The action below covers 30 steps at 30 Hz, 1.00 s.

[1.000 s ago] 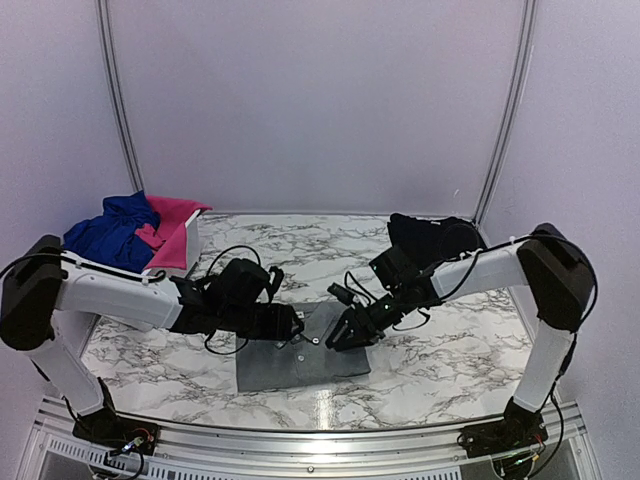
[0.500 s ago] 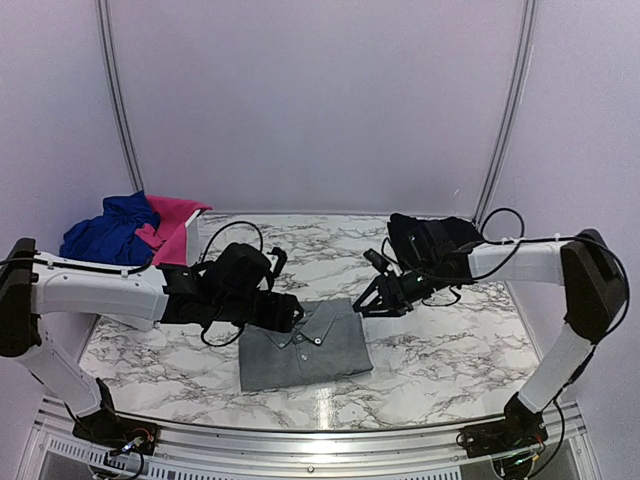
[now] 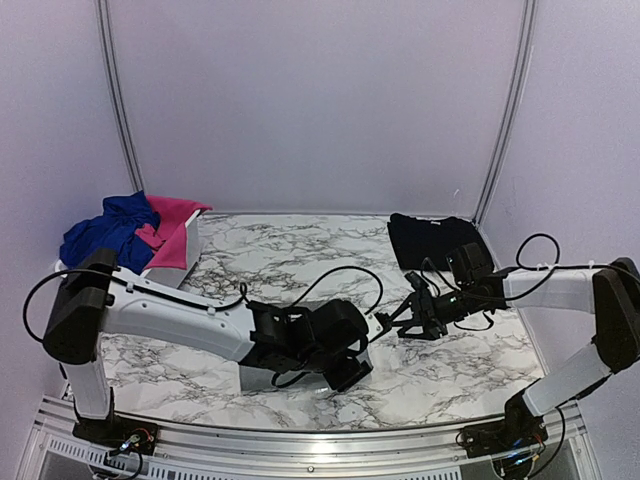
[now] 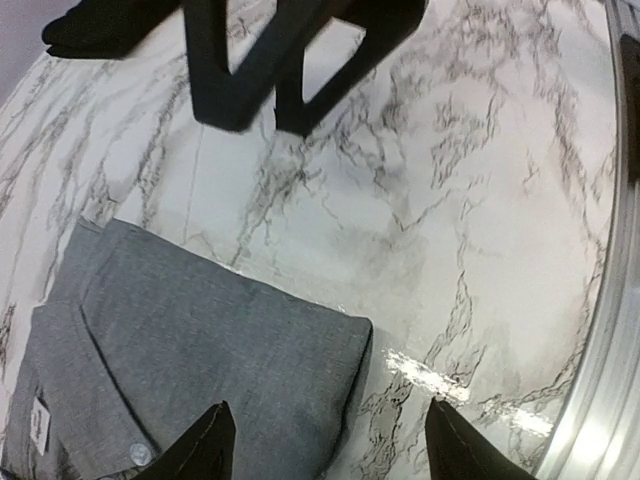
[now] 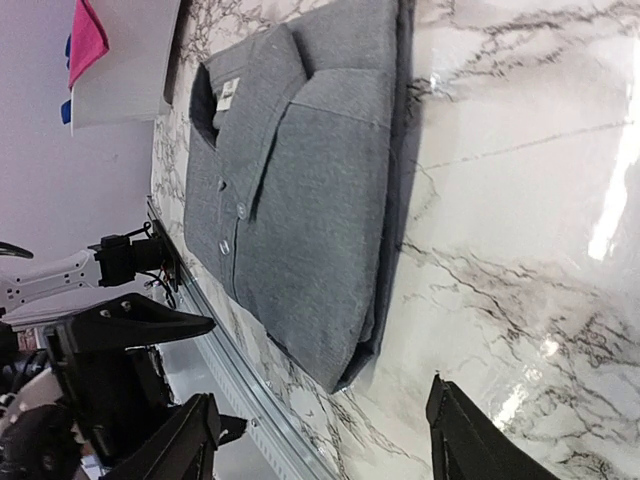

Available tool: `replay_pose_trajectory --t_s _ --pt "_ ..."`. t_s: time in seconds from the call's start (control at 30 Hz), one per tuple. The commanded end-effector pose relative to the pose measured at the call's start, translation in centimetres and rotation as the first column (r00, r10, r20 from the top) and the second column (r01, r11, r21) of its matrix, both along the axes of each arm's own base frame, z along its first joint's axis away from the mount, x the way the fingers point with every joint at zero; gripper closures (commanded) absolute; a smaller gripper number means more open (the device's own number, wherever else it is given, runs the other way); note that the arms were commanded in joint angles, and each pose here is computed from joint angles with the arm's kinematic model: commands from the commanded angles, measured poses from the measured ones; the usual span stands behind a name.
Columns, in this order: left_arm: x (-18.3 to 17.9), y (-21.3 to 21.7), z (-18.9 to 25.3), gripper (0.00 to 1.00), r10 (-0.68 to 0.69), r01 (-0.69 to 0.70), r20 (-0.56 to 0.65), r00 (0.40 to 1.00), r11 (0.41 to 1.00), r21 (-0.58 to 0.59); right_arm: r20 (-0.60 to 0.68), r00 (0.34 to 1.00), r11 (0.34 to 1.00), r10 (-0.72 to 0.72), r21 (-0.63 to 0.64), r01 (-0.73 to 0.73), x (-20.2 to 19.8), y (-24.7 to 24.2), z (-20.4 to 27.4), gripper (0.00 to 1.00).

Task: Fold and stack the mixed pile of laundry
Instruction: Pick up the square-folded shirt from the center of the board.

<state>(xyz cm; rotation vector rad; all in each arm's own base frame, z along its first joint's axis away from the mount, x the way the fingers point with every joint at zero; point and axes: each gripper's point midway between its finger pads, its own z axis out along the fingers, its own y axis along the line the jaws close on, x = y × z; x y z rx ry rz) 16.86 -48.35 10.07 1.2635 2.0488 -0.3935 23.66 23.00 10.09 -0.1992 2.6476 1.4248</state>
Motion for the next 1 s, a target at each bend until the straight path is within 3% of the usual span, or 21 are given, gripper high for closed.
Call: replay_pose_trajectory --t_s 0.0,0.13,0.23,0.33,0.47,0.53,0.77,0.97 --pt "-0.3 -0.1 -3.8 0.33 -0.062 0.06 0.011 0.998 0.99 0.128 0.005 0.999 0.999 -0.043 0.023 0.043 0.2 -0.4 0.6 0.32" --pt "-0.1 0.2 -7.3 0.38 -0.059 0.057 0.0 0.998 0.978 0.201 -0.027 0.999 0.999 -0.045 0.025 0.046 -0.6 -0.6 -0.4 0.27" --pt "0.0 0.2 -8.2 0.61 -0.05 0.051 -0.008 0.999 0.976 0.214 -0.063 0.996 0.998 -0.057 0.03 0.059 -1.1 -0.7 -1.5 0.23" --pt "0.0 0.1 -6.3 0.81 -0.042 0.043 -0.006 0.999 0.988 0.147 -0.102 0.992 0.996 -0.073 0.042 0.078 -1.5 -0.4 -2.2 0.18" --pt "0.7 -0.2 -2.0 0.99 -0.01 0.01 -0.004 1.0 1.0 -0.028 -0.132 0.987 0.989 -0.092 0.103 0.106 -1.3 0.8 -2.0 0.07" --pt "1.2 -0.1 -0.5 1.0 0.015 -0.015 -0.003 1.0 0.995 -0.094 -0.136 0.986 0.986 -0.097 0.119 0.114 -1.1 1.6 -1.8 0.02" --pt "1.5 0.0 1.1 1.0 0.042 -0.043 -0.009 0.999 0.987 -0.157 -0.167 0.98 0.973 -0.109 0.182 0.139 -0.7 4.7 -1.0 0.01" --pt "1.6 0.0 2.3 1.0 0.052 -0.052 -0.003 0.999 0.979 -0.198 -0.222 0.962 0.963 -0.16 0.178 0.201 0.4 6.9 -1.8 0.08"
